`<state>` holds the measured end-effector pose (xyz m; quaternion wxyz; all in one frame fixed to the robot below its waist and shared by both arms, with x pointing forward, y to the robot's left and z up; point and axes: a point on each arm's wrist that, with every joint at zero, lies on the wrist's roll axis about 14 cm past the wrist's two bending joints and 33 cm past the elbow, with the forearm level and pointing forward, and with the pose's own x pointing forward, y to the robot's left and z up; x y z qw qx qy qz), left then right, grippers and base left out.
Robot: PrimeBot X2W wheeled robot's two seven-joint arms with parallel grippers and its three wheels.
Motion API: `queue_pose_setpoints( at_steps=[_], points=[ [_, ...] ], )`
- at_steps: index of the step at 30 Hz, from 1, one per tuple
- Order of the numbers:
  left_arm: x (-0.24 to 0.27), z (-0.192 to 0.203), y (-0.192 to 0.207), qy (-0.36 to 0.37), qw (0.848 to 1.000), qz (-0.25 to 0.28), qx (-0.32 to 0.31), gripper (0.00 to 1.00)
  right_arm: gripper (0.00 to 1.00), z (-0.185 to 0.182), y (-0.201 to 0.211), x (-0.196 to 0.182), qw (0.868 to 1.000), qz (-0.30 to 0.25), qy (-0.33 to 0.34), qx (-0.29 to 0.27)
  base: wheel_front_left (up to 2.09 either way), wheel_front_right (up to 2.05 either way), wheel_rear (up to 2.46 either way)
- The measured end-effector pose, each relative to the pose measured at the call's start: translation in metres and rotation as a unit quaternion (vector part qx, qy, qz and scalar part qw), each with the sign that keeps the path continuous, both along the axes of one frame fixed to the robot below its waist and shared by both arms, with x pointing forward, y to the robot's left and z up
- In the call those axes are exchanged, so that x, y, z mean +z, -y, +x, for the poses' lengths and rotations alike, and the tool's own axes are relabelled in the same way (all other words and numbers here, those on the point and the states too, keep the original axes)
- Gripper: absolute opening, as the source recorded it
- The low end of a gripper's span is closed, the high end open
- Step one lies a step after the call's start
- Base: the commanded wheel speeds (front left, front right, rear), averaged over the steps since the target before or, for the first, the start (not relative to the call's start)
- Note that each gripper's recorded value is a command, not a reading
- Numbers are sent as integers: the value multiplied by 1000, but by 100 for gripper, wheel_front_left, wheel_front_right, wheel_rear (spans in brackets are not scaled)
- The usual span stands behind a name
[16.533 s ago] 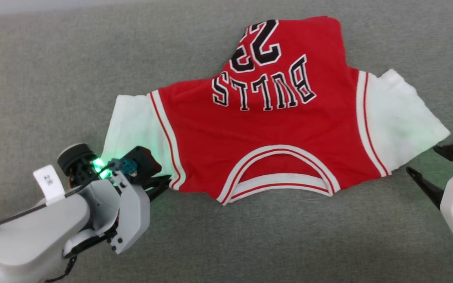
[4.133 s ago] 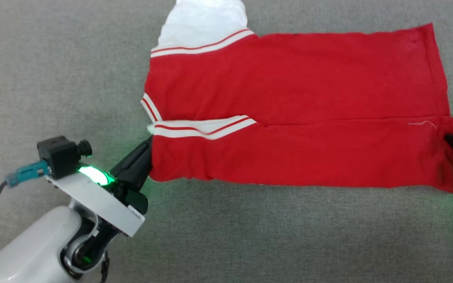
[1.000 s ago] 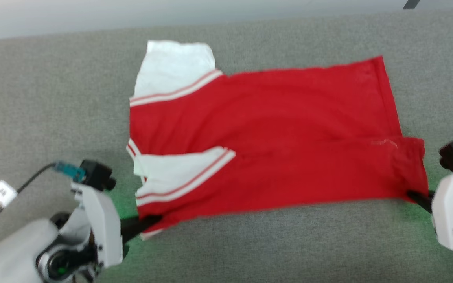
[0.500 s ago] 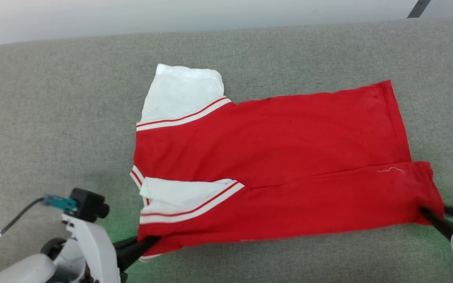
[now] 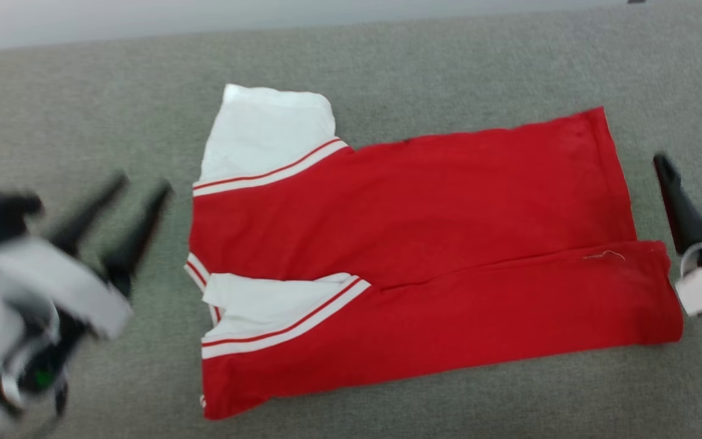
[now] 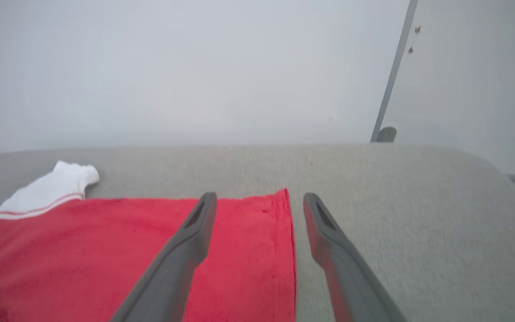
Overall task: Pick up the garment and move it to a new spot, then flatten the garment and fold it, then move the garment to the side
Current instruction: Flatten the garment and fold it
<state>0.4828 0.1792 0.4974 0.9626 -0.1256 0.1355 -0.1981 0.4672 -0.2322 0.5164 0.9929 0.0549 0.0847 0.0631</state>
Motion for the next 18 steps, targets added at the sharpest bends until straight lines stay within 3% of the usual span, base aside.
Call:
queue_pose_setpoints(
  at_steps=[6,9,14,18],
  points=[
    [18,72,0,63,997,50,6,100,100,13,-1,22,996,23,82,-24,0,0,0],
    [18,107,1,57,995,76,8,100,100,12,-2,23,995,28,95,-30,0,0,0],
    [-6,152,9,1,992,128,-2,100,100,3,7,16,994,23,93,-48,0,0,0],
    [-61,154,24,-131,979,153,-39,100,100,-7,19,8,994,16,81,-67,0,0,0]
  ],
)
